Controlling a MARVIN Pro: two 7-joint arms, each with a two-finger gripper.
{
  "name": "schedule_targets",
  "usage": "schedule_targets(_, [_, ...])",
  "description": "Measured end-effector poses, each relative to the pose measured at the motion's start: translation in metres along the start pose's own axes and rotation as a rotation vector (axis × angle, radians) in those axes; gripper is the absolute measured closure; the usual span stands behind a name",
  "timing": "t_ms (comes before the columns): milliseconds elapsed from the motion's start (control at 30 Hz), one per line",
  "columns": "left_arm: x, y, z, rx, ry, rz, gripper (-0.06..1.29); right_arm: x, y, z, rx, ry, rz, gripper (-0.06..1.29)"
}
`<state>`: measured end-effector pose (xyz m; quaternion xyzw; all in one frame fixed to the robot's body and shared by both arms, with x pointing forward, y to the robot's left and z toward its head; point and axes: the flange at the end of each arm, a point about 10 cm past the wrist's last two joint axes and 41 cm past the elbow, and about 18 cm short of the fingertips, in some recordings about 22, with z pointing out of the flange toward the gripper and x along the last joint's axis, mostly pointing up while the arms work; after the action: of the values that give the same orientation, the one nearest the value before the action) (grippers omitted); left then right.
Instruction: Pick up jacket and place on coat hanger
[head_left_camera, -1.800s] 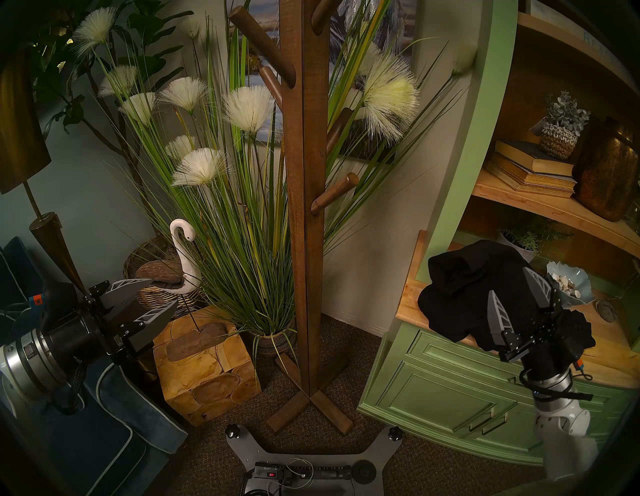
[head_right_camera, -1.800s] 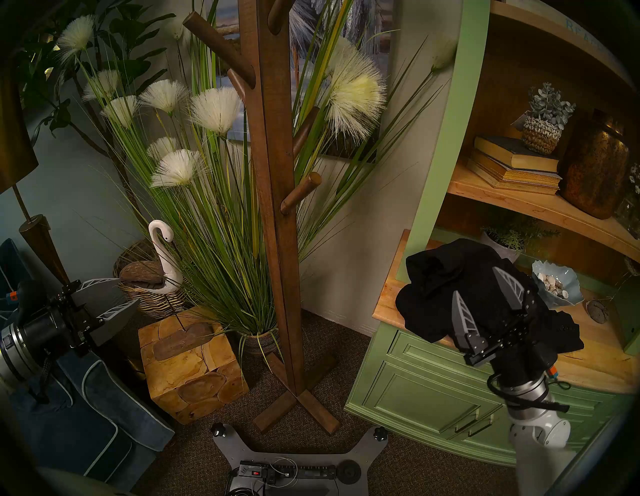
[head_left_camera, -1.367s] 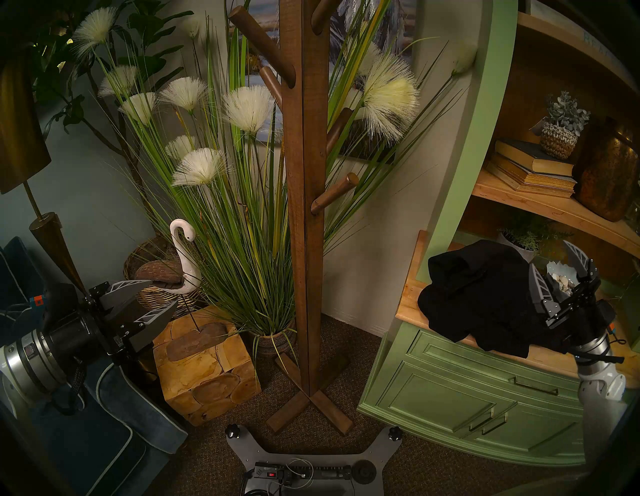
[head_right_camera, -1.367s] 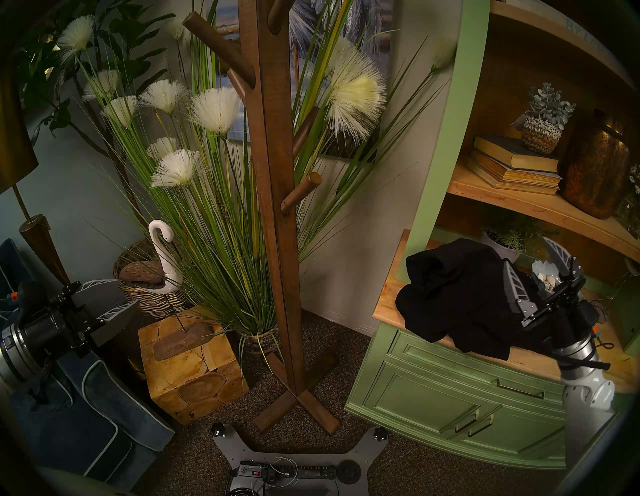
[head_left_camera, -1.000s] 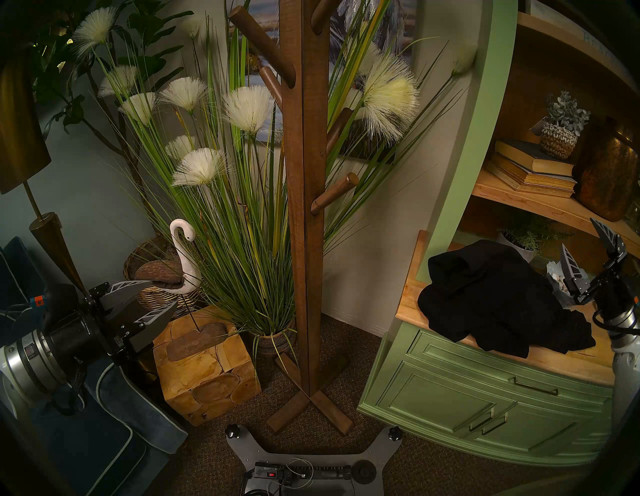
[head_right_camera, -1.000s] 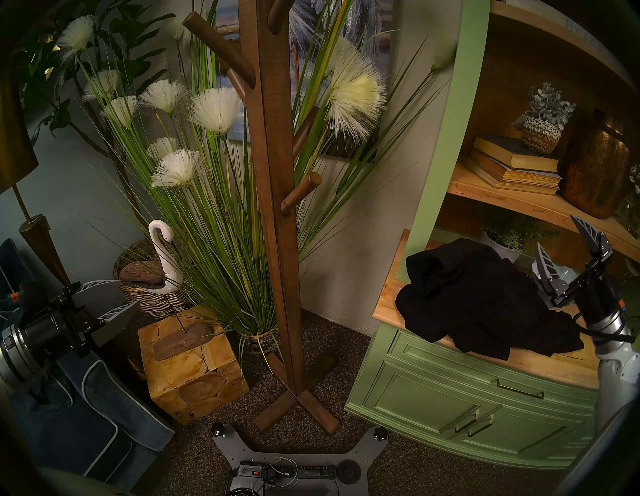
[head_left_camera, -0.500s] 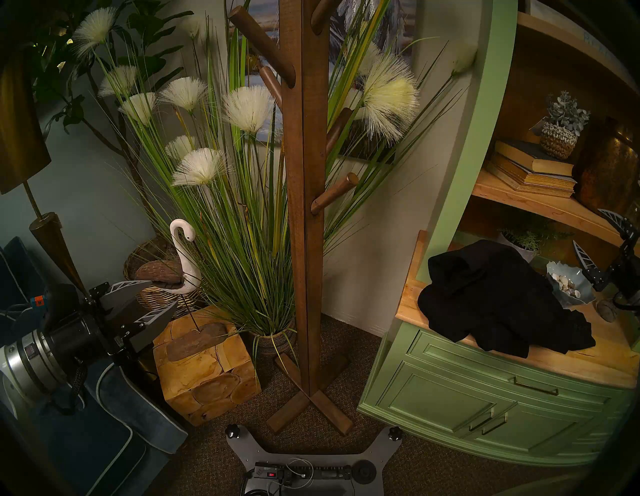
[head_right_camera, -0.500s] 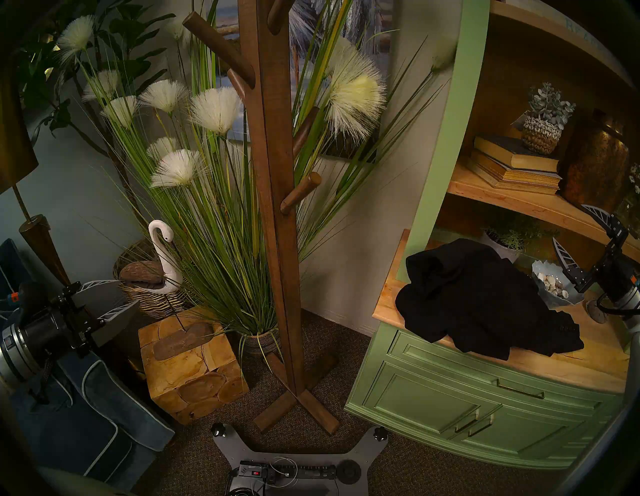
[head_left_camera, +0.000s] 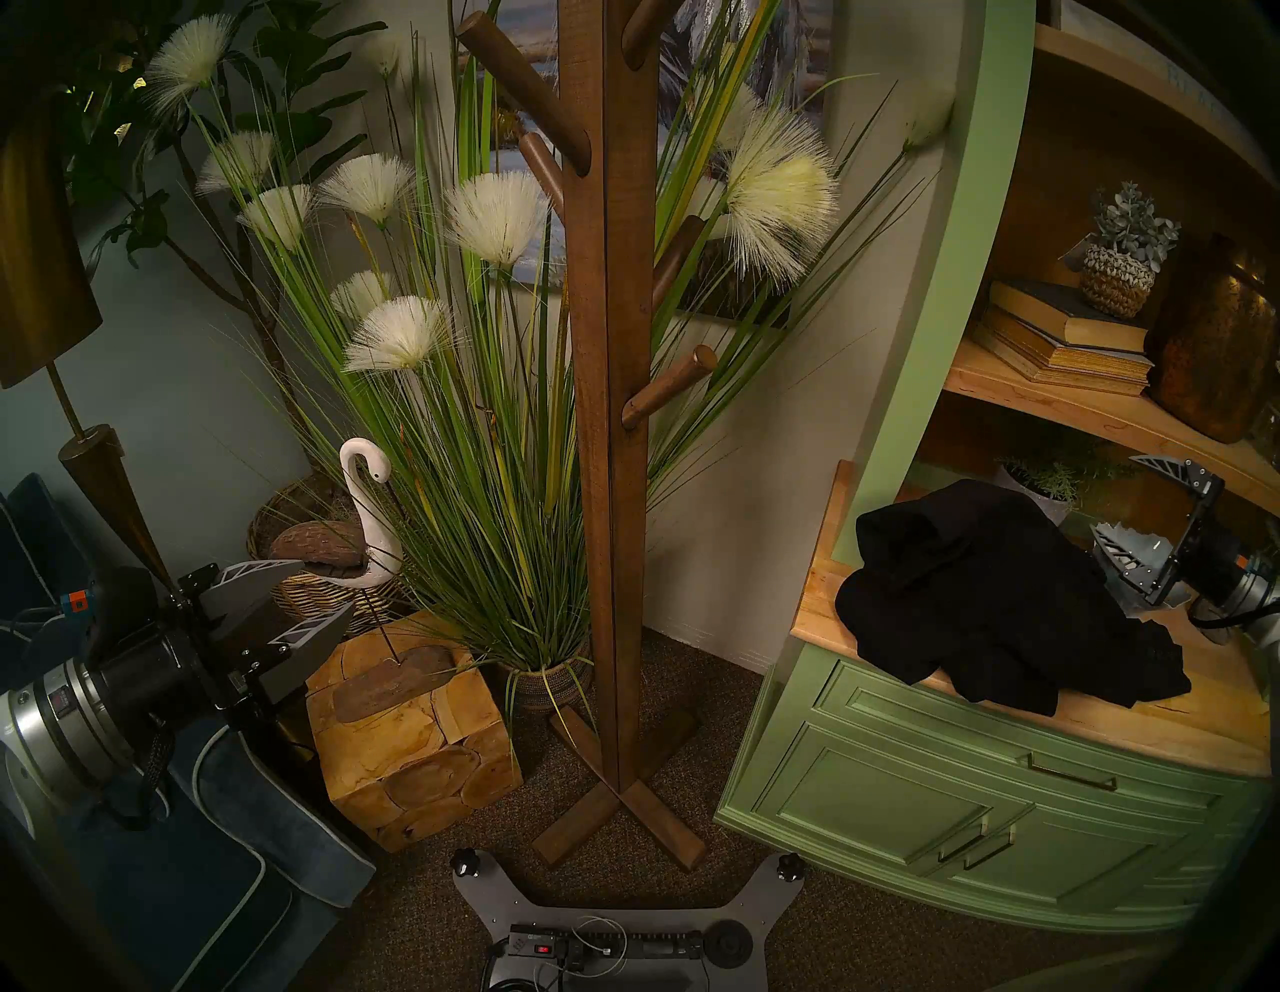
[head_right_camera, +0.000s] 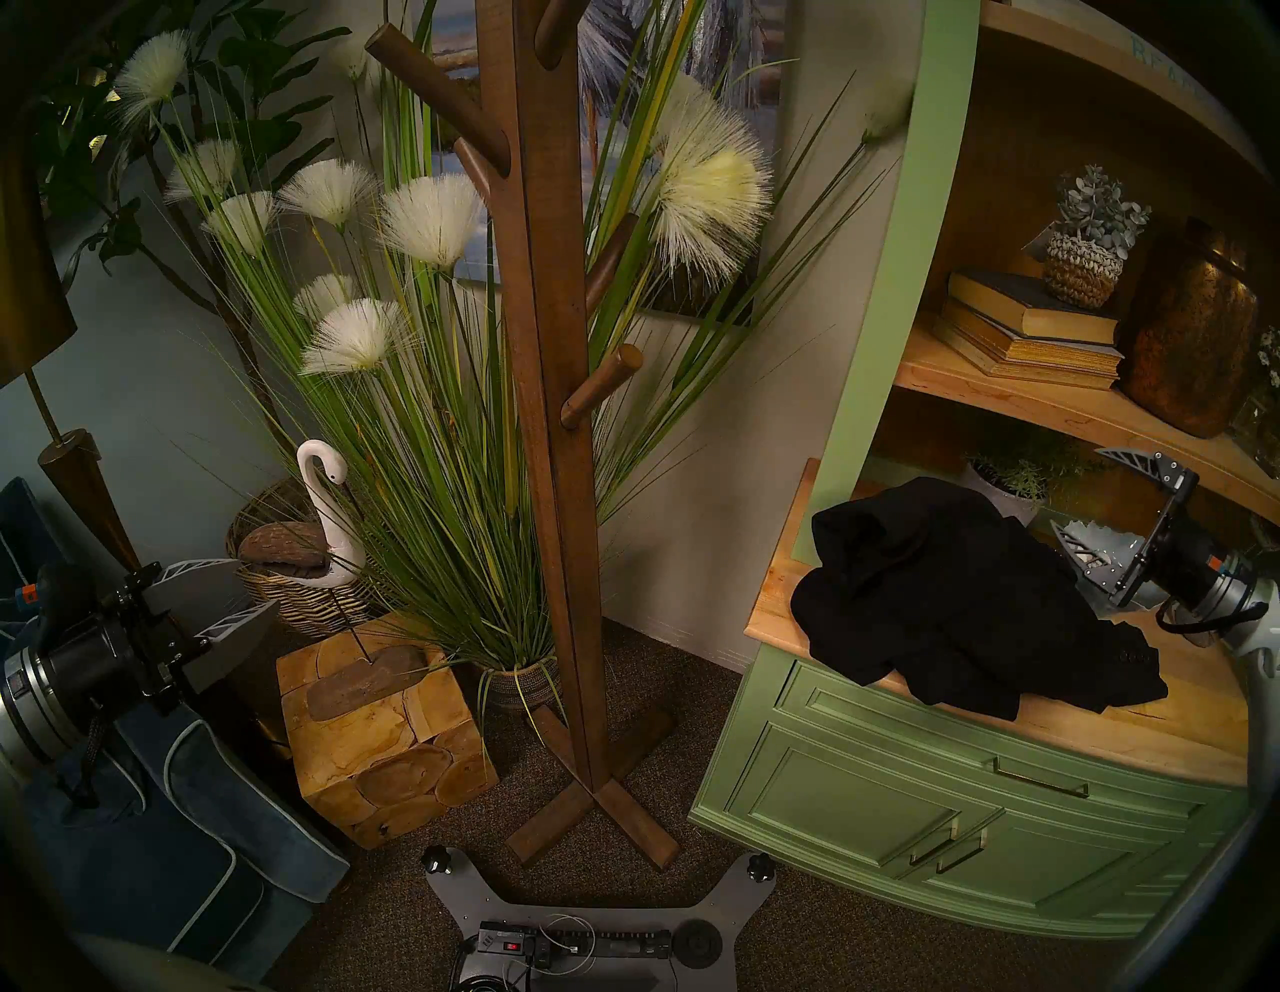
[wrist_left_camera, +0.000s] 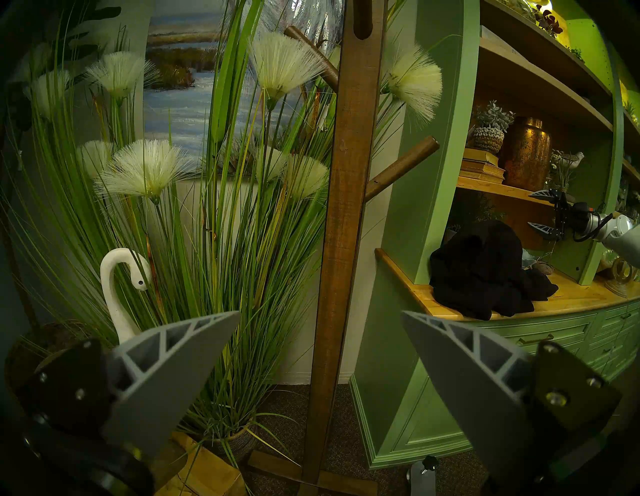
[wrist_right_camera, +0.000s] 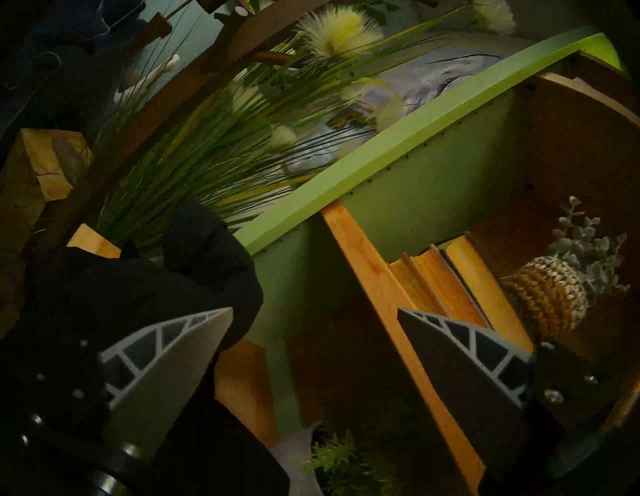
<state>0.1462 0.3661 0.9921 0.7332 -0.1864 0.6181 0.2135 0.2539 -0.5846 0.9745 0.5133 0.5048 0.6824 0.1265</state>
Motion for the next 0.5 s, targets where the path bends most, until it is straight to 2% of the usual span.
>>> schedule_targets(267, [0.000,0.000,0.000,0.000,0.002,-0.001,-0.03,-0.013,-0.016,0.021,0.069,0.017,0.056,-0.01])
schedule_targets(500, [0.000,0.000,0.000,0.001,0.003,-0.001,-0.03,-0.020,-0.021,0.032,0.066,0.051,0.084,-0.01])
